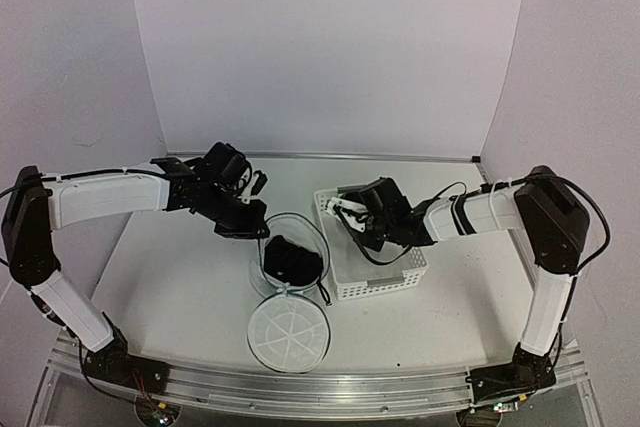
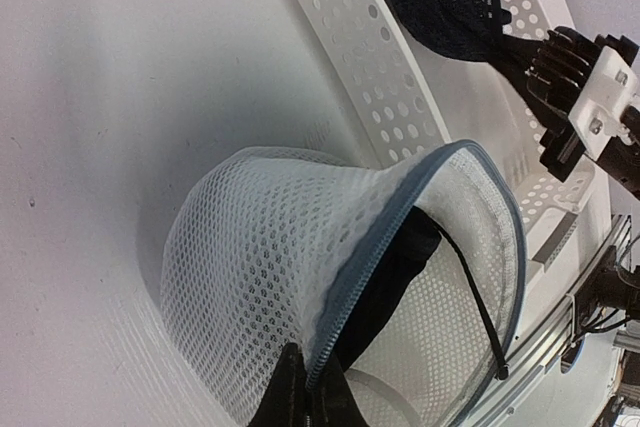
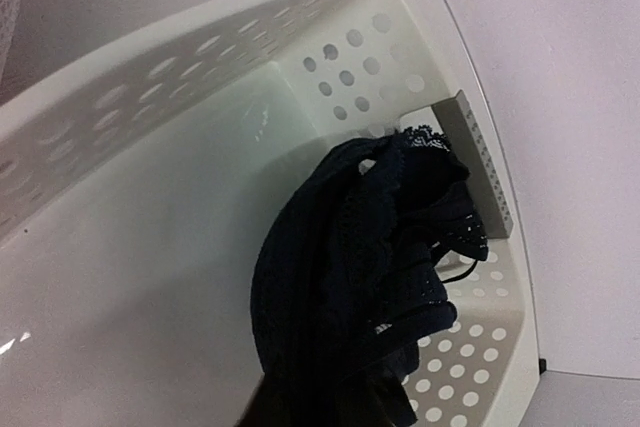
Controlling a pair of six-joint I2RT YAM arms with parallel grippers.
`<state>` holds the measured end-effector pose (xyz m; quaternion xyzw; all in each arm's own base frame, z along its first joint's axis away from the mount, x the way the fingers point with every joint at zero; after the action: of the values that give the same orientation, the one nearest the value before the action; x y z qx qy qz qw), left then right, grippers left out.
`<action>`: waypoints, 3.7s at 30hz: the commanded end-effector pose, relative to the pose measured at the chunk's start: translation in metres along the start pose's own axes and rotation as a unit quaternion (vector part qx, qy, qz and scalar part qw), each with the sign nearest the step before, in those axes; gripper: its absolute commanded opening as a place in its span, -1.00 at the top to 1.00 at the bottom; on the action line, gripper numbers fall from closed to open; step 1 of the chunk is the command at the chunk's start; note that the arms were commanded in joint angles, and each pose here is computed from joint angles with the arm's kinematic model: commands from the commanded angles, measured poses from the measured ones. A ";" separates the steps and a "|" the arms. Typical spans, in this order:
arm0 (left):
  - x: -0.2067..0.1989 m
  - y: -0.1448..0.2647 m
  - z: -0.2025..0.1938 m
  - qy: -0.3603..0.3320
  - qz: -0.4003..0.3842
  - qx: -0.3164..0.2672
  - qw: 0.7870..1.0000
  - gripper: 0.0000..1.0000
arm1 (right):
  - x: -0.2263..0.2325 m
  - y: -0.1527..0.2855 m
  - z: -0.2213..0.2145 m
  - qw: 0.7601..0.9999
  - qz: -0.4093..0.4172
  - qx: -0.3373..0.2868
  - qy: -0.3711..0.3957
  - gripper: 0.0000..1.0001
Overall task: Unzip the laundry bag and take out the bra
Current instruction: Place the bra in the bin, then pick up the bra from the laundry bag.
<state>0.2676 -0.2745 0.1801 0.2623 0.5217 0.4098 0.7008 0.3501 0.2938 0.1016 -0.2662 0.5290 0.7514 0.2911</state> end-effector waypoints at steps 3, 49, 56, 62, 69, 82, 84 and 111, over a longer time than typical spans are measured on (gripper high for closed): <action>-0.010 0.016 0.006 -0.010 -0.017 -0.024 1.000 1.00 | -0.031 0.018 0.024 0.996 -0.036 -0.063 -0.047 0.13; 0.021 0.000 -0.008 0.004 0.035 -0.021 0.999 1.00 | 0.030 0.078 0.175 0.940 0.211 -0.254 -0.088 0.08; 0.023 -0.001 -0.010 0.006 0.034 -0.024 0.999 1.00 | 0.047 0.047 0.173 0.952 0.203 -0.214 -0.083 -0.01; 0.023 -0.002 -0.009 0.005 0.034 -0.026 0.999 1.00 | 0.057 0.021 0.171 0.960 0.190 -0.186 -0.088 -0.13; 0.027 -0.001 -0.009 0.003 0.044 -0.033 0.998 1.00 | 0.061 0.004 0.169 0.965 0.164 -0.182 -0.095 -0.16; 0.042 0.002 -0.004 0.015 0.069 -0.064 0.995 1.00 | 0.065 0.008 0.154 0.959 0.162 -0.197 -0.123 -0.16; 0.044 0.002 -0.003 0.017 0.068 -0.067 0.995 1.00 | 0.067 0.007 0.150 0.959 0.164 -0.193 -0.127 -0.16; 0.059 -0.028 -0.021 0.023 0.067 -0.019 0.997 1.00 | 0.101 -0.038 0.144 0.945 0.217 -0.154 -0.188 0.33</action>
<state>0.2605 -0.2381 0.1212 0.2831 0.5060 0.4769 0.6606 0.2893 0.4557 0.0586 -0.0684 0.3874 0.9045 0.1647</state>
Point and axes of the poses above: each gripper's point midway between its finger pads, its own y axis back along the fingers, its own x axis along the line the jaws close on, z = x × y, the point moved 5 cm from there along y, back along the fingers, and after that the axes turned 14 degrees about y, right-handed, at the moved point
